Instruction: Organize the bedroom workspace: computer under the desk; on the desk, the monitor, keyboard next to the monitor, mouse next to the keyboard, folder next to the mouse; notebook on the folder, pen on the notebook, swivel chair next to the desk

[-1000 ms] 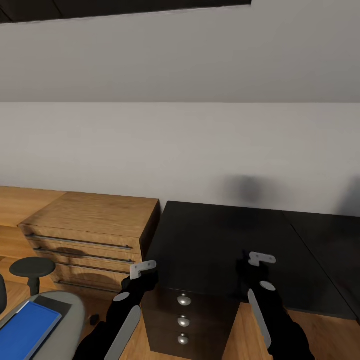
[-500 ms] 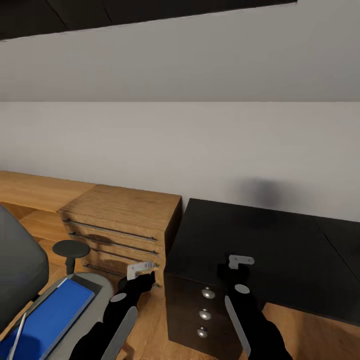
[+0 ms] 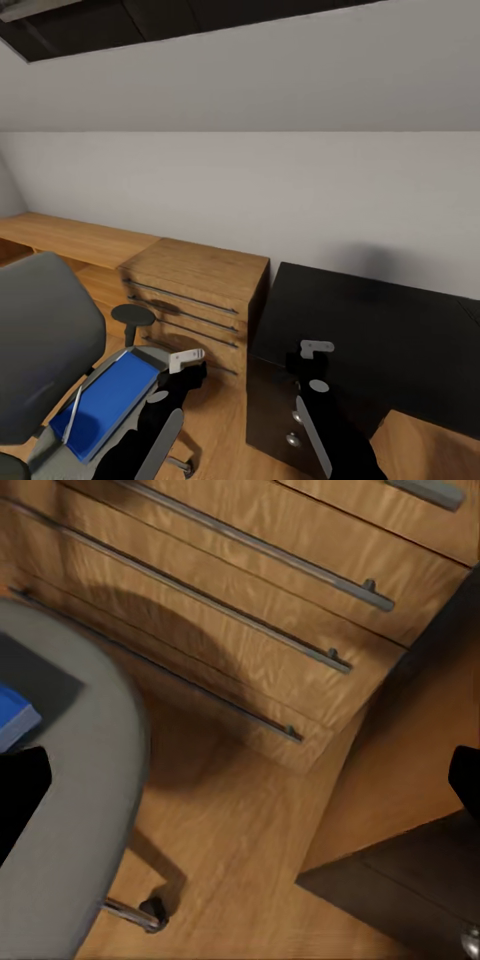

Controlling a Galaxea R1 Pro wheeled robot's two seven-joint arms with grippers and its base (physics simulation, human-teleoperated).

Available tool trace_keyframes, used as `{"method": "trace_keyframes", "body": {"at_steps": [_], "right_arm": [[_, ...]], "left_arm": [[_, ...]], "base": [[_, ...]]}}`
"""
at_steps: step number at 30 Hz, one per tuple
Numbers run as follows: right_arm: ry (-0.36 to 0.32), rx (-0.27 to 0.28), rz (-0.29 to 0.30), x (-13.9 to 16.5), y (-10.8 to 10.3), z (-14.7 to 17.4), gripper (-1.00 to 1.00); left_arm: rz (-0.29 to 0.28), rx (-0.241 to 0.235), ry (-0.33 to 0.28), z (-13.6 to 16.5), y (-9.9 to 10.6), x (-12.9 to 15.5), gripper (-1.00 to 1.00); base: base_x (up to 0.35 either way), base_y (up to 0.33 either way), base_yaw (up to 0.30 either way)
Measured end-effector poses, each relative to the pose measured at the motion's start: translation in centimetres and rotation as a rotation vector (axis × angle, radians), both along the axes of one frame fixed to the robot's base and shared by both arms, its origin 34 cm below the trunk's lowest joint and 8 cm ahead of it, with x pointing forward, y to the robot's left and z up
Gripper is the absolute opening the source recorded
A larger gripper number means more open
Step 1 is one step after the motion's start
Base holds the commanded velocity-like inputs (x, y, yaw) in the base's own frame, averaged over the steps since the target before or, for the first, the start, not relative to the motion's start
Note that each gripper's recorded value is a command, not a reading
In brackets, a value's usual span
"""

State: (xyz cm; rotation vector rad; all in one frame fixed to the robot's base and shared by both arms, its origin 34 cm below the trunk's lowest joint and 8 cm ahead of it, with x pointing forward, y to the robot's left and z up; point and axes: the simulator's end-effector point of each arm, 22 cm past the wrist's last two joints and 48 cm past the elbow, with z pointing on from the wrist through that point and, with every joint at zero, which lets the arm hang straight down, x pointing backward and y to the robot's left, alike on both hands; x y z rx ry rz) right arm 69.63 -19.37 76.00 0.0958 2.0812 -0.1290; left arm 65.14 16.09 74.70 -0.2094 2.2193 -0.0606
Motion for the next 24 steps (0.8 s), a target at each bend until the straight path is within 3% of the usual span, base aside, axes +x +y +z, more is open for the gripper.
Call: {"method": "trace_keyframes", "body": {"at_steps": [5, 11, 14, 17, 24], "right_arm": [[0.005, -0.001, 0.001, 0.0, 0.0, -0.3, -1.0], [0.008, 0.001, 0.006, 0.0, 0.0, -0.4, -1.0], [0.022, 0.011, 0.036, -0.2, 0.8, -1.1, -1.0], [0.033, 0.038, 0.112, -0.4, 2.9, -1.6, -1.0], [0.037, 0.049, 0.158, -0.5, 4.3, -1.9, -1.0]], "left_arm": [[0.0, -0.001, 0.005, -0.2, 0.0, 0.0, 1.0], [-0.001, -0.002, 0.007, -0.3, -0.1, 0.0, 1.0], [-0.001, -0.002, 0.007, -0.3, -0.1, 0.0, 1.0], [-0.001, -0.002, 0.007, -0.3, -0.1, 0.0, 1.0], [-0.001, -0.002, 0.007, -0.3, -0.1, 0.0, 1.0]], "base": [[0.244, 0.0, 0.15], [0.055, 0.0, 0.023], [0.008, 0.028, 0.003], [0.002, 0.024, 0.001], [0.0, 0.004, 0.0]]}}
